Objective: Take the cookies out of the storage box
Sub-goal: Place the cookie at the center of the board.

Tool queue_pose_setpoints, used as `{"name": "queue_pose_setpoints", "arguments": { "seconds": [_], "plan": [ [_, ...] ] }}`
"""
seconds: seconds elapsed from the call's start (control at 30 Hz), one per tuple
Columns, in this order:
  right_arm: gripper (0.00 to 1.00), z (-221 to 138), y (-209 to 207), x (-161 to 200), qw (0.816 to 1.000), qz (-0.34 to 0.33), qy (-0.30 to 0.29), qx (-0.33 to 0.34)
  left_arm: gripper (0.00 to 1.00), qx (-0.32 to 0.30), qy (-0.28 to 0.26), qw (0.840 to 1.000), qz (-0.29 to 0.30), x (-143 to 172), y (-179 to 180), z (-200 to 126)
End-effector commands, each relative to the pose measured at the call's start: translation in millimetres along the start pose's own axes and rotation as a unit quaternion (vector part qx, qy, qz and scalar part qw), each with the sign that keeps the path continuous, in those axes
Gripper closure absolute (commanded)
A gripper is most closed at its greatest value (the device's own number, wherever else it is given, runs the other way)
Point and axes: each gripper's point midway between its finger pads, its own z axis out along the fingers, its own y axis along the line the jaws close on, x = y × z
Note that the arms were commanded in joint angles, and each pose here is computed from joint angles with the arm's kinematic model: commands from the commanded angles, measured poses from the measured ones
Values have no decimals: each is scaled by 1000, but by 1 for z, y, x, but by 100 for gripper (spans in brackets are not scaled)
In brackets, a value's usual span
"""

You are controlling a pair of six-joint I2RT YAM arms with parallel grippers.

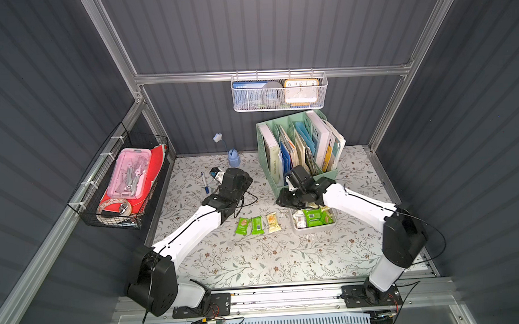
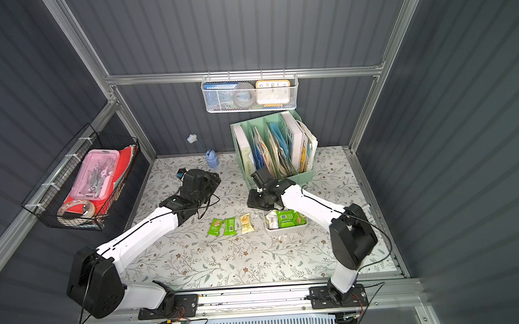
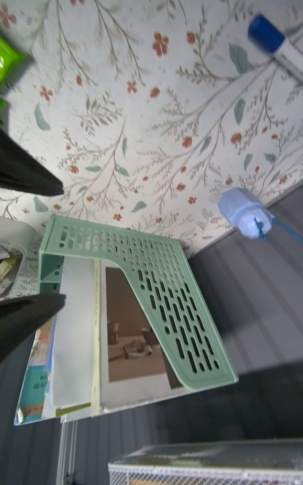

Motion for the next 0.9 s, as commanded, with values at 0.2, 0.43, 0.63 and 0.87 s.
{"name": "queue_pose_setpoints", "arguments": {
  "seconds": [0.2, 0.43, 0.63, 0.87],
  "plan": [
    [55, -96, -123, 1, 985, 65, -87, 131, 34, 58, 123, 961, 240, 131, -75, 1],
    [54, -131, -176, 29, 976, 113, -94, 160, 38, 110, 344, 889, 282, 247, -49, 11],
    [55, -125, -179, 40, 977, 139, -101, 124, 39, 143, 362, 884, 258, 269, -61, -2],
    [55, -125, -152, 23, 975, 149, -161, 24, 41, 107, 345, 899, 246, 280, -41, 6]
  ]
}}
